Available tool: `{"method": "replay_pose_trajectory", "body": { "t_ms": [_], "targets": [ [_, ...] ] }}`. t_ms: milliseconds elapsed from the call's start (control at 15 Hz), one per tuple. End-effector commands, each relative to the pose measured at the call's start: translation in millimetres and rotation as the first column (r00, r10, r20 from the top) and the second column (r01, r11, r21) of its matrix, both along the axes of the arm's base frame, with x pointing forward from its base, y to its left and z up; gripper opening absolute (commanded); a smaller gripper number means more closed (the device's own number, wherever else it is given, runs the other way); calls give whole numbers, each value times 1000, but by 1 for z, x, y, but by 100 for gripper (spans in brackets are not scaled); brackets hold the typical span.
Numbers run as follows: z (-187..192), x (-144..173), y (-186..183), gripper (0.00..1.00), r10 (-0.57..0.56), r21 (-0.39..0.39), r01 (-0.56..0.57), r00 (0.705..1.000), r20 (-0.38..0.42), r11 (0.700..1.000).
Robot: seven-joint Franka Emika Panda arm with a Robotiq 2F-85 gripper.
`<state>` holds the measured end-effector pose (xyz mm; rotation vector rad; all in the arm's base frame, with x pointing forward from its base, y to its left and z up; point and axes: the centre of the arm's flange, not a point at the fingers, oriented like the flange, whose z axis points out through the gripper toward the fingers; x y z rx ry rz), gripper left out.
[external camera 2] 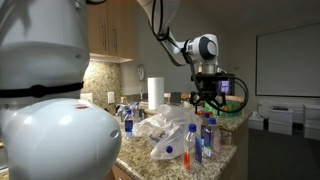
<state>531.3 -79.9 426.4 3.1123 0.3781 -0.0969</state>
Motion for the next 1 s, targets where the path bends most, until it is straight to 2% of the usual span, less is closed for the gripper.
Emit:
{"method": "replay_pose_trajectory", "body": {
  "t_ms": [0,133,267,333,467,533,933],
  "targets": [
    [-11,12,-6,100,-3,-31,3,1000,-7,1000],
    [-19,14,-11,100,-23,-49,23,1000,0,999],
    [-26,16,-17,94,-43,-32,44,999,13,999],
    [-28,18,-20,94,-51,-24,52,998,23,998],
    [-33,22,-23,81,-65,-17,66,997,41,998],
    [-35,24,-24,67,-69,-10,70,996,49,998],
    [-33,29,-10,27,-50,-14,52,995,81,999]
  ]
}}
